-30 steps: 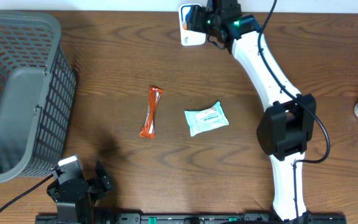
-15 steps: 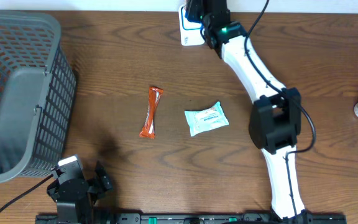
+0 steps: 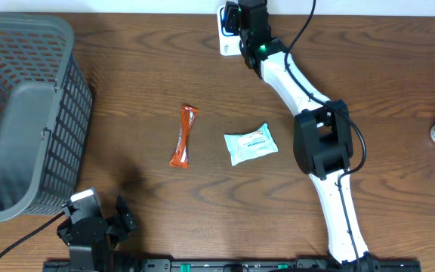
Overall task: Scan the item barcode
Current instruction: 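Hold the tissue pack in front of the scanner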
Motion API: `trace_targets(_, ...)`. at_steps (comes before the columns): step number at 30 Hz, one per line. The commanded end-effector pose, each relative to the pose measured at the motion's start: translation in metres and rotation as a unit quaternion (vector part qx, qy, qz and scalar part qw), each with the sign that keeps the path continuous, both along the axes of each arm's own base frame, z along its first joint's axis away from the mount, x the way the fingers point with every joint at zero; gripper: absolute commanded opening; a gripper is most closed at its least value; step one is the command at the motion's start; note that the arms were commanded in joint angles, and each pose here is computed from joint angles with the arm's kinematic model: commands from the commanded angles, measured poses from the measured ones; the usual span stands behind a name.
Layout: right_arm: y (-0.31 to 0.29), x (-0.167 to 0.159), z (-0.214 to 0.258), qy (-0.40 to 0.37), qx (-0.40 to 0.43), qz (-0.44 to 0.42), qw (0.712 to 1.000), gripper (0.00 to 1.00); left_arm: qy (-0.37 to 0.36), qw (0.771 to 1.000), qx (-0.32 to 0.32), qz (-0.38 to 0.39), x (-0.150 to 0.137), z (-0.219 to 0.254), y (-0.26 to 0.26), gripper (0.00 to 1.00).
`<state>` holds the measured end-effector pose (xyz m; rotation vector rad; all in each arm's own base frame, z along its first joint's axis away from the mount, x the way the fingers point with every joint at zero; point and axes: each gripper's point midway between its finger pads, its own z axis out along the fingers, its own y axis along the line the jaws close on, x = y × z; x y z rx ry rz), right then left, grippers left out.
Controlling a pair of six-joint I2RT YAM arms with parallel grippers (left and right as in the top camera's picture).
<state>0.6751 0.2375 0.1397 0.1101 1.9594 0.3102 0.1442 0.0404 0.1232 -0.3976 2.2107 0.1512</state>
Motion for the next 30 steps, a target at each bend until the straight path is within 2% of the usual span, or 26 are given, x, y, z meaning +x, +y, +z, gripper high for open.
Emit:
trace_targets(1,-0.002,-0.001,0.005,-0.001,-0.022,-0.001,1.0,0.65,0.0,1.0,-0.001,0.007,0.0,-0.001,0.002,0.98)
trace_targets(8,-0.021,-0.026,0.029,0.054,-0.06,0.0,0.997,0.62,0.0,1.0,-0.001,0.007,0.0,-0.001,0.002,0.98)
trace_targets(18,-0.139,-0.108,0.077,0.212,-0.107,-0.064,0.969,0.52,0.0,1.0,-0.002,0.007,0.0,-0.001,0.002,0.98)
trace_targets(23,-0.236,-0.164,0.083,0.308,-0.142,-0.152,0.928,0.5,0.0,1.0,-0.001,0.007,0.0,-0.001,0.002,0.98)
trace_targets(27,-0.321,-0.205,0.073,0.38,-0.177,-0.242,0.875,0.51,0.0,1.0,-0.002,0.007,0.0,-0.001,0.002,0.98)
trace_targets(30,-0.386,-0.226,0.055,0.404,-0.123,-0.346,0.838,0.53,0.0,1.0,-0.001,0.007,0.0,-0.001,0.002,0.98)
